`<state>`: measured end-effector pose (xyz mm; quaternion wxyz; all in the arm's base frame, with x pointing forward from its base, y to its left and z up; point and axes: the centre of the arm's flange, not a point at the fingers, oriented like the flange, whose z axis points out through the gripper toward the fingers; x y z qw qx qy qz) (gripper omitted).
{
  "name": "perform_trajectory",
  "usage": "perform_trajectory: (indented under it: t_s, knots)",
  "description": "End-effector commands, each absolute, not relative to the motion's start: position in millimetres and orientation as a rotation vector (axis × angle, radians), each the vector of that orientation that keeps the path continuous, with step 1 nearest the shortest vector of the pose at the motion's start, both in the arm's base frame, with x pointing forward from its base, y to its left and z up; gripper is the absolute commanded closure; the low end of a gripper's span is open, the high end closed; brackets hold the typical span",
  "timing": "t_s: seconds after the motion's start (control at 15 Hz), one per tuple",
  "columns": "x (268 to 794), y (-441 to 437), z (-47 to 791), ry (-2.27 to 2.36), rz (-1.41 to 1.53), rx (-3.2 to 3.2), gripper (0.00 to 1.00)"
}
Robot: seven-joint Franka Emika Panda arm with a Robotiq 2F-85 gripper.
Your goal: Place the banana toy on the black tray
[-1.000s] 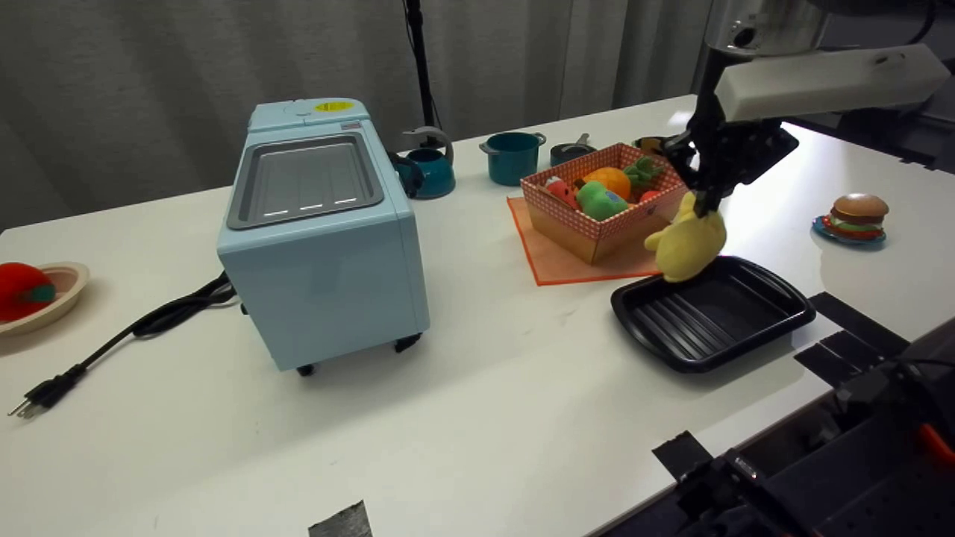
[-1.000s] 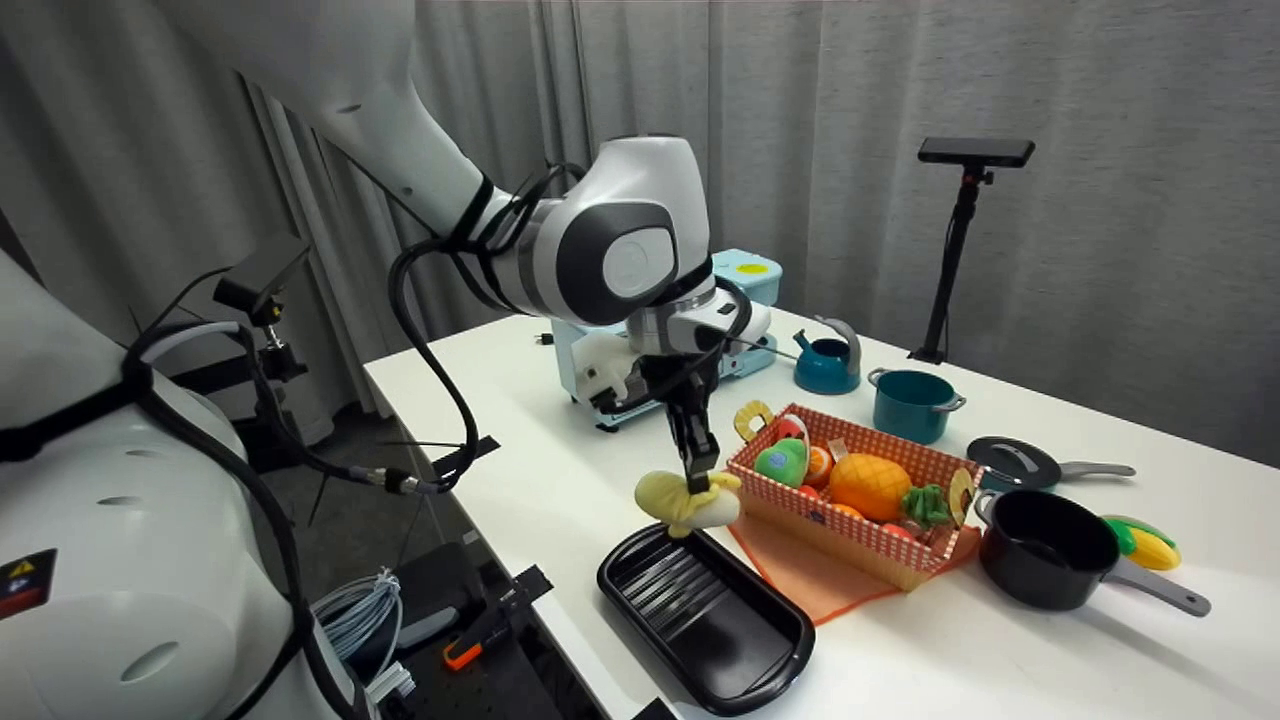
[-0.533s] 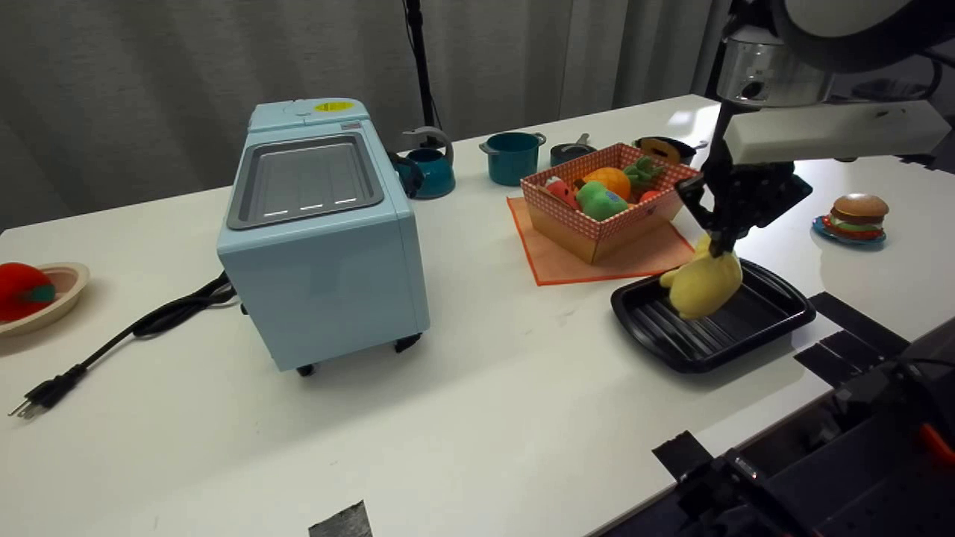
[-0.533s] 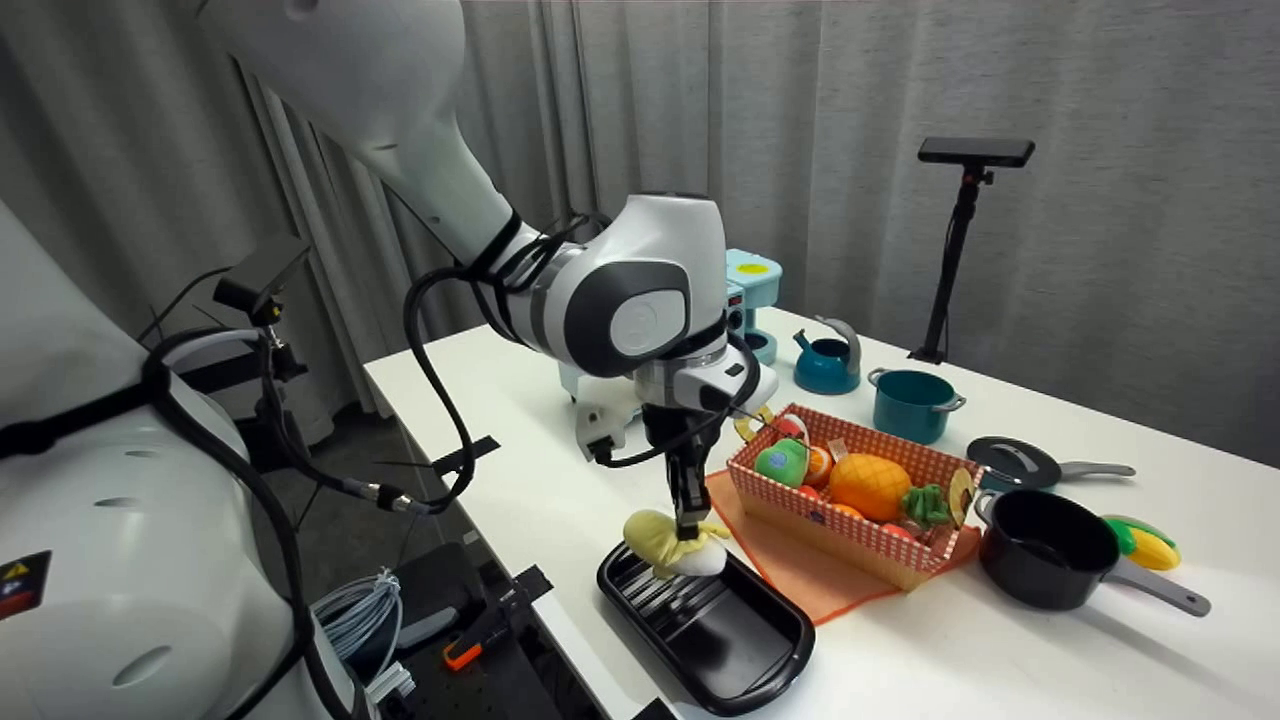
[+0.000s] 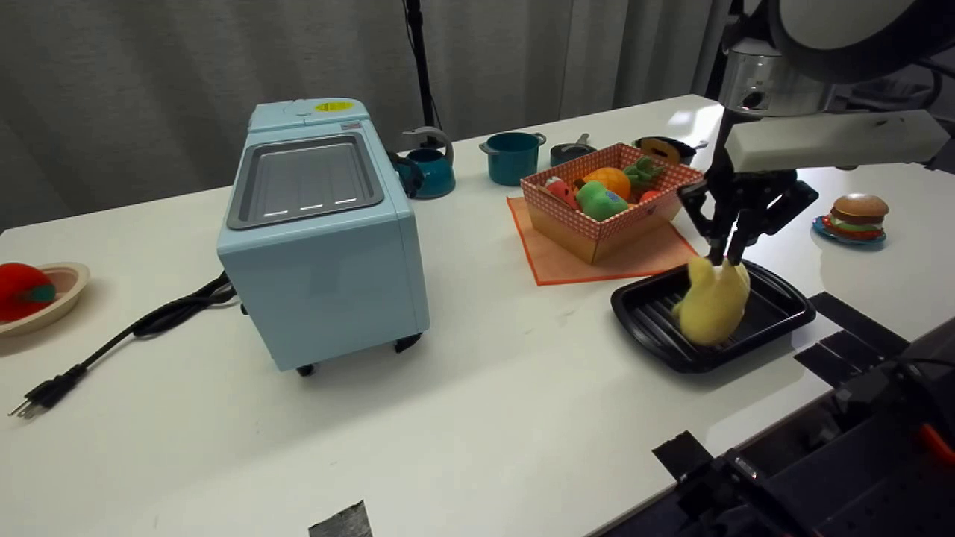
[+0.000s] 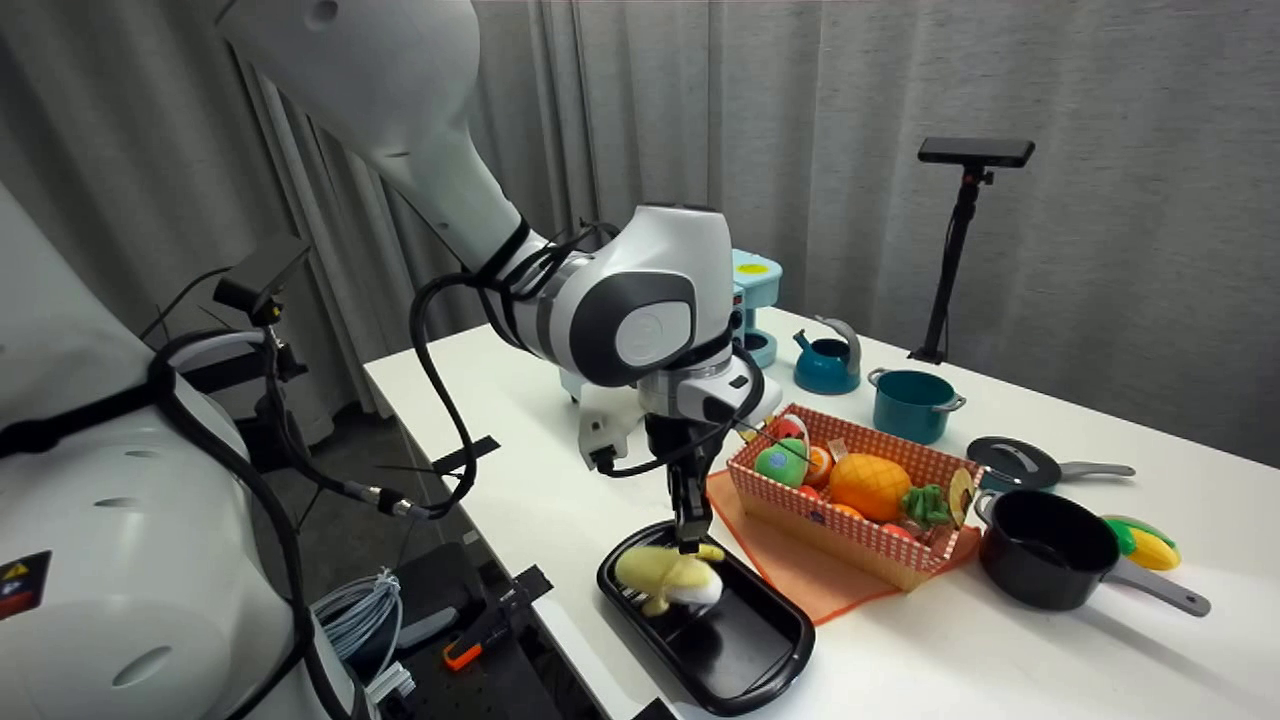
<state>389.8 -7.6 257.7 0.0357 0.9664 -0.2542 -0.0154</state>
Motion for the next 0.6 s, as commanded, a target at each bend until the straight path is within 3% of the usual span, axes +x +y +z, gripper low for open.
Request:
perform_trajectory:
  t_s: [0.0, 0.4, 0.53]
  knots:
    - [393, -14, 258, -0.776, -0.034, 2.99, 0.49]
    - [390, -11, 267, -0.76, -0.02, 2.993, 0.04]
    - [389, -10, 274, -0.753, 0.003, 2.994, 0.0]
